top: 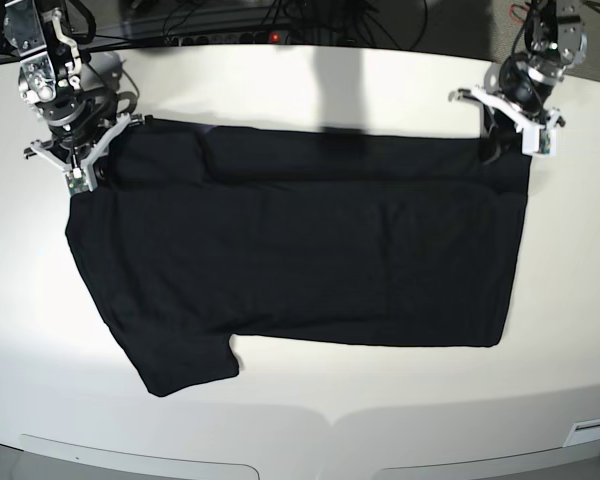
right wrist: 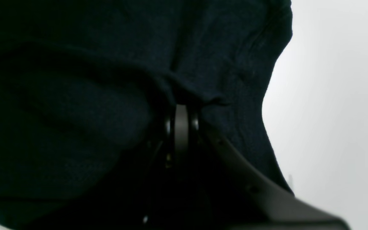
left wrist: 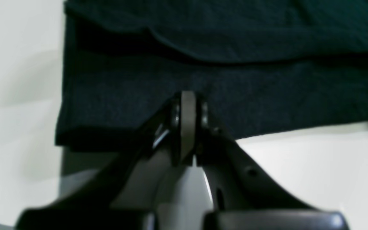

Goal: Fold the T-shirt properly
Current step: 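Lift the collar edge with both grippers and fold it toward the hem, then release the collar edge and move both grippers to the hem corners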

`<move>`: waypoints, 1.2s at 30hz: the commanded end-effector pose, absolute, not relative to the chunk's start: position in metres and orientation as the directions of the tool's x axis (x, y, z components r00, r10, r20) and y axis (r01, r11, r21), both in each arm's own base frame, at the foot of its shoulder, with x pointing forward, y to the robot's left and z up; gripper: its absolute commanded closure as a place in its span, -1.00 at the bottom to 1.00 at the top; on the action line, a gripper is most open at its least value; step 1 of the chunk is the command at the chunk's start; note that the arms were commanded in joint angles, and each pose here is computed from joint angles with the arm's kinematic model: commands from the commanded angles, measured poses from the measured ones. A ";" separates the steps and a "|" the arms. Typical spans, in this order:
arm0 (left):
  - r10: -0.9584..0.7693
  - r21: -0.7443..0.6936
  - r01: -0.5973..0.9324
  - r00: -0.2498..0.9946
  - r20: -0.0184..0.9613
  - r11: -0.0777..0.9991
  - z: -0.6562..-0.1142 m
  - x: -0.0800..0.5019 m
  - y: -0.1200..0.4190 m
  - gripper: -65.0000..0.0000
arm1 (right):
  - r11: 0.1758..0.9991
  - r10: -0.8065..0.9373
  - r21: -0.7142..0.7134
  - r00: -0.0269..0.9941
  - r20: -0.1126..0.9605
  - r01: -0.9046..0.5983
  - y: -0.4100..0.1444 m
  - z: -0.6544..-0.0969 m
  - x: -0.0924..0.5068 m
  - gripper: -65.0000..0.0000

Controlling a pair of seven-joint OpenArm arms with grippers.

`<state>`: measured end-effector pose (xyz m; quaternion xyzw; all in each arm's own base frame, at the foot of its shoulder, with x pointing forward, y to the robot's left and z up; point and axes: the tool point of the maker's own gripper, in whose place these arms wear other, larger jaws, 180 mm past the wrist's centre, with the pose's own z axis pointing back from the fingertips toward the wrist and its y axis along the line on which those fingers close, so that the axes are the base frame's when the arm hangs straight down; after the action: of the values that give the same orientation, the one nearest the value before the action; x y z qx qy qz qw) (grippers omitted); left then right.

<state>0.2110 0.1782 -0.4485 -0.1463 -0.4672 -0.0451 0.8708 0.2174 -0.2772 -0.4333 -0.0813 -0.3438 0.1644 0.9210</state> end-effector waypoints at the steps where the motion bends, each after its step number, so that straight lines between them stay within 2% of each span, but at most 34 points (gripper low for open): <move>1: -0.002 -0.188 0.229 0.641 0.768 0.955 -0.466 0.188 0.181 1.00 | 0.925 0.379 -0.255 0.732 0.566 -0.281 -0.276 -0.437 0.204 1.00; 7: -0.012 -0.197 0.237 0.666 0.746 0.951 -0.464 0.154 0.176 1.00 | 0.898 0.440 -0.280 0.699 0.563 -0.339 -0.258 -0.431 0.180 1.00; 11: -0.019 -0.196 0.238 0.679 0.734 0.951 -0.461 0.138 0.175 1.00 | 0.916 0.401 -0.263 0.714 0.574 -0.303 -0.257 -0.430 0.167 1.00; 19: -0.025 -0.144 0.186 0.691 0.723 0.972 -0.450 0.115 0.205 1.00 | 0.914 0.389 -0.336 0.728 0.564 -0.228 -0.287 -0.423 0.150 1.00; 29: -0.040 -0.118 0.193 0.661 0.749 0.974 -0.436 0.124 0.209 1.00 | 0.908 0.384 -0.375 0.732 0.563 -0.187 -0.311 -0.410 0.149 1.00; 36: -0.093 -0.065 0.274 0.528 0.844 0.960 -0.383 0.160 0.191 1.00 | 0.894 0.407 -0.420 0.673 0.618 -0.155 -0.317 -0.377 0.171 1.00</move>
<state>0.1561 0.1904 -0.3933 -0.0913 -0.4576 -0.1031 0.8784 0.1638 -0.3138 -0.3890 -0.1587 -0.3558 0.1486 0.9089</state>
